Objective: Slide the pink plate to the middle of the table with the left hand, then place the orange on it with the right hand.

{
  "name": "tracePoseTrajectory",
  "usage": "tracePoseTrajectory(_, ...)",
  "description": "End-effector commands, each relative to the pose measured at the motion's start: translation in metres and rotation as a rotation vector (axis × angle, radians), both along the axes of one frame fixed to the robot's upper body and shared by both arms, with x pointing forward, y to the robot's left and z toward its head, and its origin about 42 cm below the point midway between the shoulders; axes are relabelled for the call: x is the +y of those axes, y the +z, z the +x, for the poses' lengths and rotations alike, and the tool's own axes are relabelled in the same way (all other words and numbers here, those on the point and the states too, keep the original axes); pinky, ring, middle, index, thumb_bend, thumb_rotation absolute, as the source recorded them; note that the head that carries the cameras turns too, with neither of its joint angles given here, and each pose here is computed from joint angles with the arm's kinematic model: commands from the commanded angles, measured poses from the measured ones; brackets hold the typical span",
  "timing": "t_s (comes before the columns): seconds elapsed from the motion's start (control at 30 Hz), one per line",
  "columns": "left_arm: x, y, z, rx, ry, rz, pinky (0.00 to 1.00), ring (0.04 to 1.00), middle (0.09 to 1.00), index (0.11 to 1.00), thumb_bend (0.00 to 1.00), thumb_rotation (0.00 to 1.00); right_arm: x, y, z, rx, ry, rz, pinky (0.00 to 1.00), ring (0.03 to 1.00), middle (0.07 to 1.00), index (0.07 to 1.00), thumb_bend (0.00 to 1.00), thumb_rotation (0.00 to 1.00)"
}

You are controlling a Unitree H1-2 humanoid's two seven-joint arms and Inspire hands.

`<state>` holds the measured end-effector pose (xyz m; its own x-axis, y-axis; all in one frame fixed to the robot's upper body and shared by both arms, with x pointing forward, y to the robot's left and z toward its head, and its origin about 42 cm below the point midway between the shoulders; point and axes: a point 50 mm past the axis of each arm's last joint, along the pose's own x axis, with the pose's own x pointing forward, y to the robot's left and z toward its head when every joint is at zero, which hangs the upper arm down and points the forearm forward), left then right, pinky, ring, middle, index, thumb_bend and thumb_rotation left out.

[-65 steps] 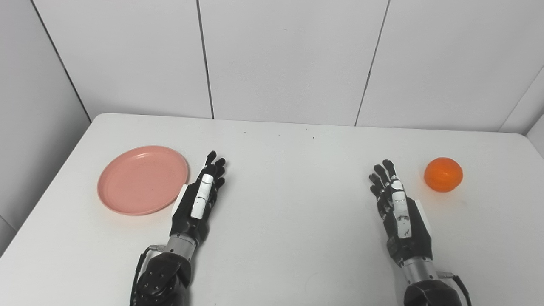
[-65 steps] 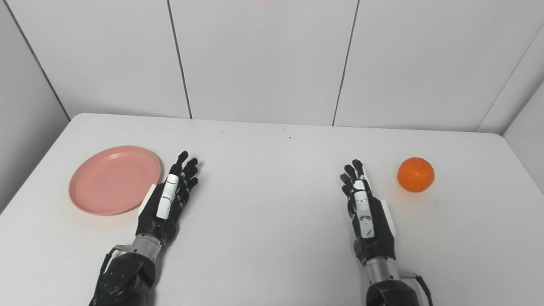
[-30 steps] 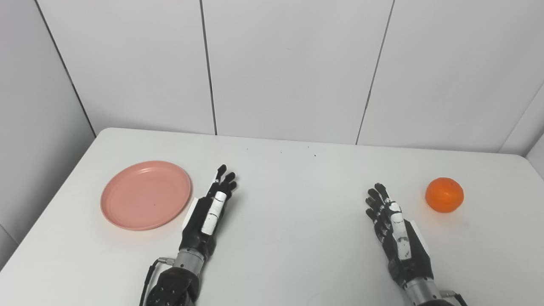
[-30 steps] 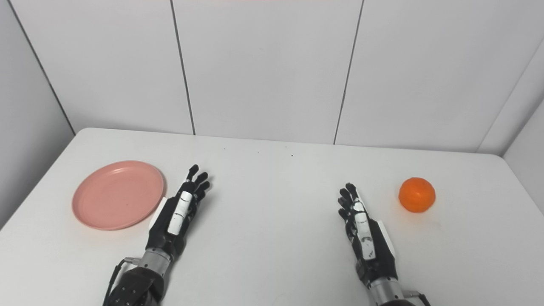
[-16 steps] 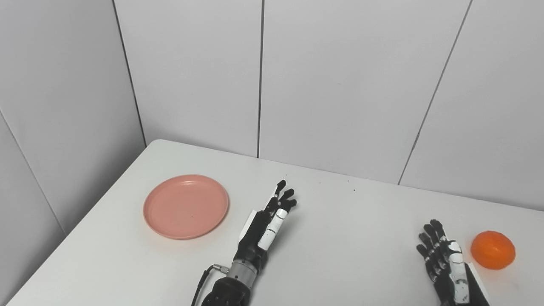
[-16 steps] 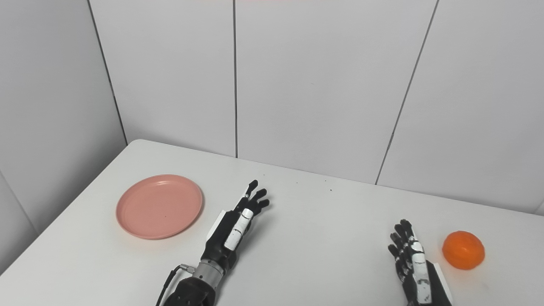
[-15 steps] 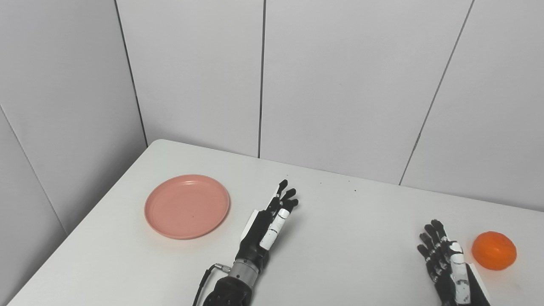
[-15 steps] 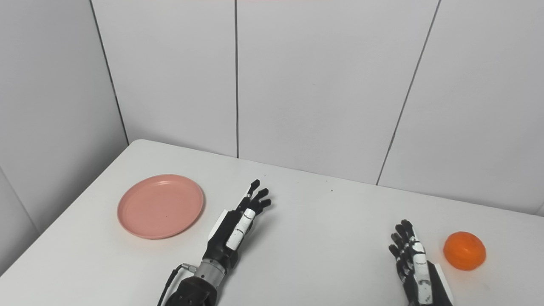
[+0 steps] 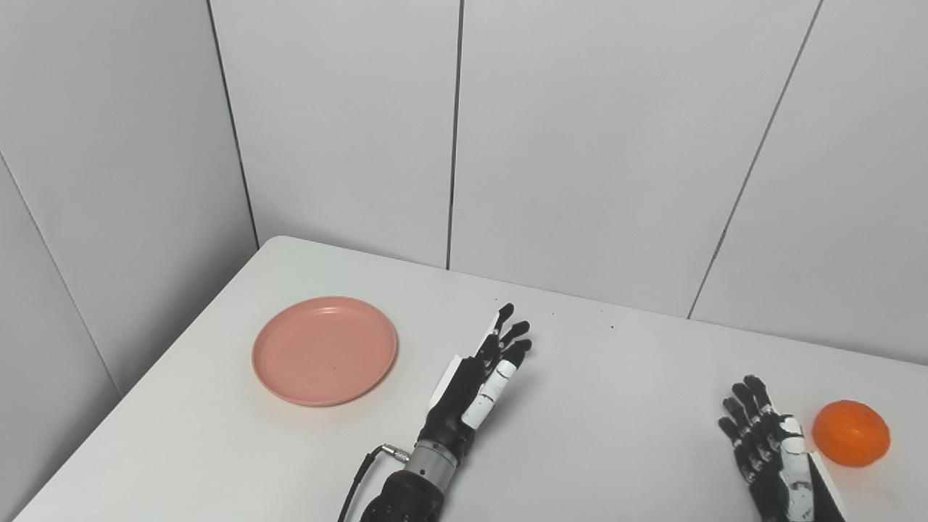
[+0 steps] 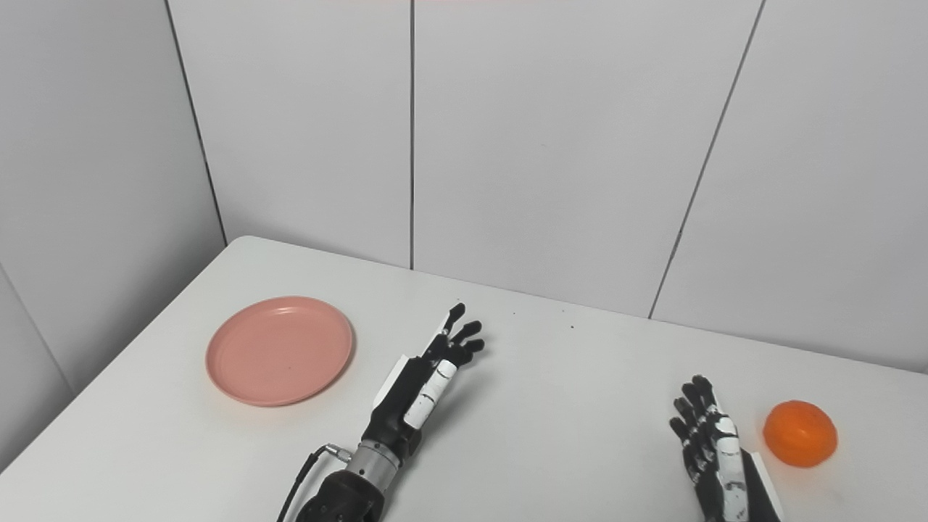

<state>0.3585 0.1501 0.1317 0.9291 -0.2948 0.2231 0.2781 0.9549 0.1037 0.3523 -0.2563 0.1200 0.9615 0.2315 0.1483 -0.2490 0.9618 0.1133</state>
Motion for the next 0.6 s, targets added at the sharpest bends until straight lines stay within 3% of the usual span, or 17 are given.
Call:
tracePoseTrajectory(0.0,0.014,-0.001,-0.004,0.032,-0.058,0.025,0.86,0.865,0.898,1.000,0.74,0.88,0.002,-0.019,-0.017,0.042,-0.012,0.001,1.00,1.000,0.996,1.000,0.72,1.00)
tracePoseTrajectory(0.1,0.024,0.026,-0.003,0.060,-0.114,-0.053,0.91,0.917,0.929,1.000,0.79,0.85,0.004,-0.016,-0.022,0.024,-0.028,-0.020,1.00,0.984,0.975,1.000,0.71,0.99)
tracePoseTrajectory(0.2,0.037,0.056,-0.003,0.046,-0.125,-0.134,0.94,0.927,0.939,1.000,0.91,0.82,0.003,-0.014,-0.025,0.011,-0.035,-0.037,1.00,0.967,0.961,1.000,0.73,0.98)
tracePoseTrajectory(0.37,0.062,0.088,-0.005,-0.006,-0.116,-0.193,0.92,0.924,0.944,1.000,0.89,0.83,0.002,-0.013,-0.027,-0.003,-0.050,-0.044,1.00,0.960,0.952,0.998,0.73,0.97)
tracePoseTrajectory(0.43,0.073,0.093,-0.008,-0.019,-0.109,-0.198,0.92,0.923,0.946,1.000,0.86,0.83,0.001,-0.013,-0.027,-0.004,-0.056,-0.043,1.00,0.959,0.950,0.997,0.73,0.96)
tracePoseTrajectory(0.57,0.107,0.087,-0.015,-0.027,-0.039,-0.162,0.92,0.924,0.942,1.000,0.89,0.81,-0.001,-0.011,-0.028,-0.015,-0.067,-0.058,1.00,0.954,0.946,0.996,0.73,0.96)
